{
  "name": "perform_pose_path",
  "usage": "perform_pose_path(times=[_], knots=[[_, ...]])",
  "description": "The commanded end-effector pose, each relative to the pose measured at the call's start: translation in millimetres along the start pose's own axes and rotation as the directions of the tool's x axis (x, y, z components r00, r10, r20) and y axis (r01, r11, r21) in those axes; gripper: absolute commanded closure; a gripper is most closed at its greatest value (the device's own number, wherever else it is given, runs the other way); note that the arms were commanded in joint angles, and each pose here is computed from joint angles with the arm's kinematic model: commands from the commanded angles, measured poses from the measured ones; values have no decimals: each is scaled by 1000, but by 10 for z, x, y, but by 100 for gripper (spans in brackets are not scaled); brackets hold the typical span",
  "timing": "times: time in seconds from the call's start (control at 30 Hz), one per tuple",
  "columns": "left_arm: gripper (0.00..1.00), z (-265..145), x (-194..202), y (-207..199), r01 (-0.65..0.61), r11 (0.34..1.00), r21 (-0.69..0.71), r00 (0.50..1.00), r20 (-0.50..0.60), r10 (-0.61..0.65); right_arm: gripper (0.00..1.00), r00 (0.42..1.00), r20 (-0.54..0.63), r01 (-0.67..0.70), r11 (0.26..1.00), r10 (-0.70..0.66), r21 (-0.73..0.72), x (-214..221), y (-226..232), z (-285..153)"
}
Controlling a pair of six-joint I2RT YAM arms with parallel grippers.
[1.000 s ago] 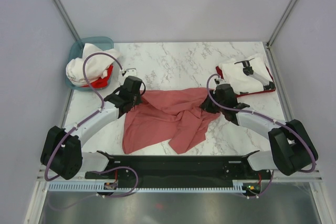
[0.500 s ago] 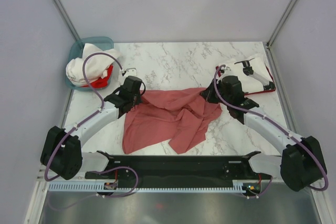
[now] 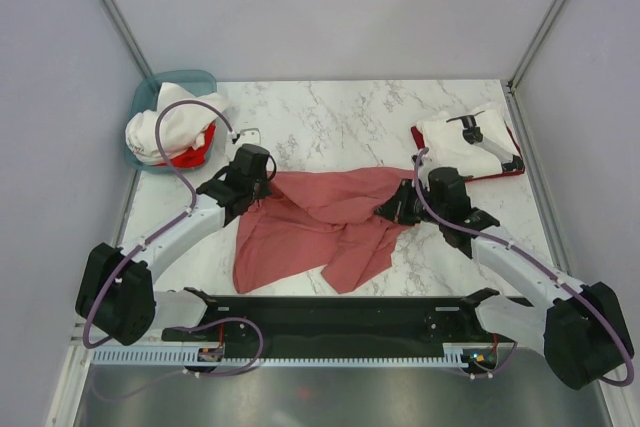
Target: Fold and stack the t-shirts
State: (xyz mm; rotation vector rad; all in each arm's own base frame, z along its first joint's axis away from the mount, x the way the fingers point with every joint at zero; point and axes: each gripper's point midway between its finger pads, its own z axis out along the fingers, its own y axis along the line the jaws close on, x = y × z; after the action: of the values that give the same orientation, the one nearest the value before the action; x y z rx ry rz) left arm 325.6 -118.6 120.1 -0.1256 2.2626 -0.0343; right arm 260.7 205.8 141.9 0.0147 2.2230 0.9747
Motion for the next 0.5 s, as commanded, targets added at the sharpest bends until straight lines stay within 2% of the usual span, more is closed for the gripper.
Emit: perform_pose_path(times=[0.0, 0.07, 0.1, 0.13, 0.23, 0.47], knots=[[98, -34, -131, -59, 45, 999, 22, 998, 50, -46, 100, 996, -75, -57, 994, 50, -94, 290, 104, -89], [98, -38, -134, -52, 45, 999, 22, 998, 51, -46, 91, 995, -78, -68, 993, 60, -97, 369, 82, -139], [98, -37, -135, -58, 44, 999, 23, 998, 51, -45, 79, 995, -76, -68, 994, 61, -89, 384, 60, -149], [98, -39, -132, -56, 44, 999, 23, 998, 51, -45, 59, 995, -78, -66, 995, 60, -79, 408, 32, -155], [98, -40, -126, -50, 44, 999, 22, 998, 49, -45, 47, 996, -75, -54, 998, 50, -43, 443, -74, -126], [98, -33, -114, -54, 42, 999, 22, 998, 46, -43, 41, 996, -67, -58, 998, 58, 8, 380, -181, 15]])
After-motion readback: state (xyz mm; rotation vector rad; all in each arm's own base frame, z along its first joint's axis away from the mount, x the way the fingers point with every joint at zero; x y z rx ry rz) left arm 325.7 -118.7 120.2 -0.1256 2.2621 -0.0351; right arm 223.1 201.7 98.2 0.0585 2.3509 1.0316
